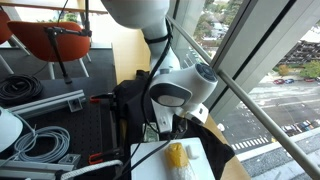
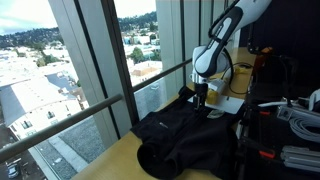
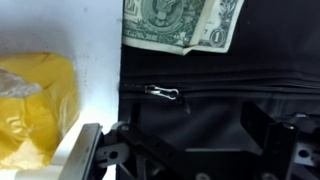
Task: Zip closed the black jersey
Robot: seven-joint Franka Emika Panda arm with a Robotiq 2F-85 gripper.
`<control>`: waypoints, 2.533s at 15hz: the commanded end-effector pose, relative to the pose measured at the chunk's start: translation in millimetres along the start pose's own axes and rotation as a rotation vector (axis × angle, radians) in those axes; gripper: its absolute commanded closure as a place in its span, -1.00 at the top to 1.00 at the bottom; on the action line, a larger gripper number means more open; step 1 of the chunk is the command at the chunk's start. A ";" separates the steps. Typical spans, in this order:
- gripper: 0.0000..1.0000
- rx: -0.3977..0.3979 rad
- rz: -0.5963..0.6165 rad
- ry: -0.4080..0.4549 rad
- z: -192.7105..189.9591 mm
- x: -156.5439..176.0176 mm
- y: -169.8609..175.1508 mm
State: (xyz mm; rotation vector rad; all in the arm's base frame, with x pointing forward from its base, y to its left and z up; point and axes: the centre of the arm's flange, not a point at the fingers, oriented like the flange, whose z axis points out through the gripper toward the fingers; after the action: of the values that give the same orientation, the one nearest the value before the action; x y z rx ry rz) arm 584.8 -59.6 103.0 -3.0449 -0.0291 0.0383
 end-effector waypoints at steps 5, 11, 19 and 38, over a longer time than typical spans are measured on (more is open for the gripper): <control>0.44 -0.034 0.004 0.008 4.5 0.5 -0.7; -0.50 -0.036 0.013 0.004 6.1 -1.3 4.2; -0.96 -0.035 0.015 -0.002 8.4 -4.1 6.2; -0.96 -0.087 -0.128 0.048 -3.5 -27.1 -59.5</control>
State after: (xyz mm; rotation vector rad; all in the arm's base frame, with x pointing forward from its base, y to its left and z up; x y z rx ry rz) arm 566.8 -28.9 97.9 -3.1009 -0.1803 -0.0086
